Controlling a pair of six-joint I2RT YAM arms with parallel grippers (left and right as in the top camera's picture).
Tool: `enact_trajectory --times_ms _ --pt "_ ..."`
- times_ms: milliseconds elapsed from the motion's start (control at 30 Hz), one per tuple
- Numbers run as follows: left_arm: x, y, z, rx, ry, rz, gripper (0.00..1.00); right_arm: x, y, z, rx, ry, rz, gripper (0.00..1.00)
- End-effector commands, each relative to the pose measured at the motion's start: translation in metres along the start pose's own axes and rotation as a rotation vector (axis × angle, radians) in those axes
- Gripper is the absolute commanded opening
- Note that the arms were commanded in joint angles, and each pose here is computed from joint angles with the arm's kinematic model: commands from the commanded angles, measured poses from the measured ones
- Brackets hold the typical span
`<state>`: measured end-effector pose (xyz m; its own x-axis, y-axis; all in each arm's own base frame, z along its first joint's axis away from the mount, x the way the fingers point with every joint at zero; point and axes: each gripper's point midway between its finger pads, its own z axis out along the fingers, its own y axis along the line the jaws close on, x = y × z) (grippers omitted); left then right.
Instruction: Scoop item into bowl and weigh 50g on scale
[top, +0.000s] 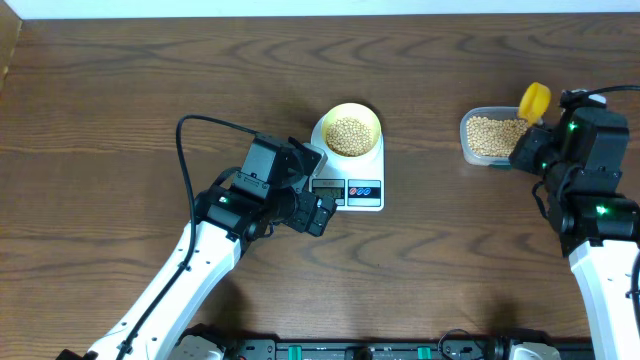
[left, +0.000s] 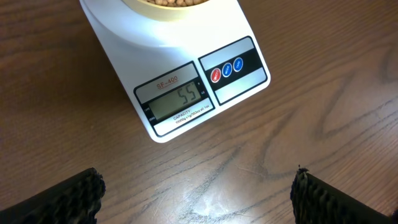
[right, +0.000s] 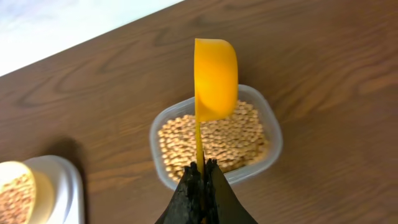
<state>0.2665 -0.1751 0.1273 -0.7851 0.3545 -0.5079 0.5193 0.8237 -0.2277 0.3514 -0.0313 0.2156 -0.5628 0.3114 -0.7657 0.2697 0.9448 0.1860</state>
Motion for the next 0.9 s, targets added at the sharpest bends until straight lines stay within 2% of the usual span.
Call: enact_trajectory --times_ms 0,333,600,867 --pt "-0.004 -0.002 -0.001 0.009 -0.005 0.012 0.98 -0.011 -0.021 -0.005 0.122 -0.049 0.016 0.01" --pt "-0.004 -0.002 -0.001 0.009 -0.005 0.012 0.98 -0.001 -0.028 0.005 0.163 -0.004 0.009 0.01" --pt "-0.004 -0.002 -0.001 0.009 -0.005 0.012 0.98 0.015 -0.017 0.006 0.090 0.071 -0.002 0.01" --pt "-0.004 -0.002 -0.001 0.009 -0.005 0.012 0.98 0.039 -0.018 0.019 0.083 0.170 -0.117 0.01"
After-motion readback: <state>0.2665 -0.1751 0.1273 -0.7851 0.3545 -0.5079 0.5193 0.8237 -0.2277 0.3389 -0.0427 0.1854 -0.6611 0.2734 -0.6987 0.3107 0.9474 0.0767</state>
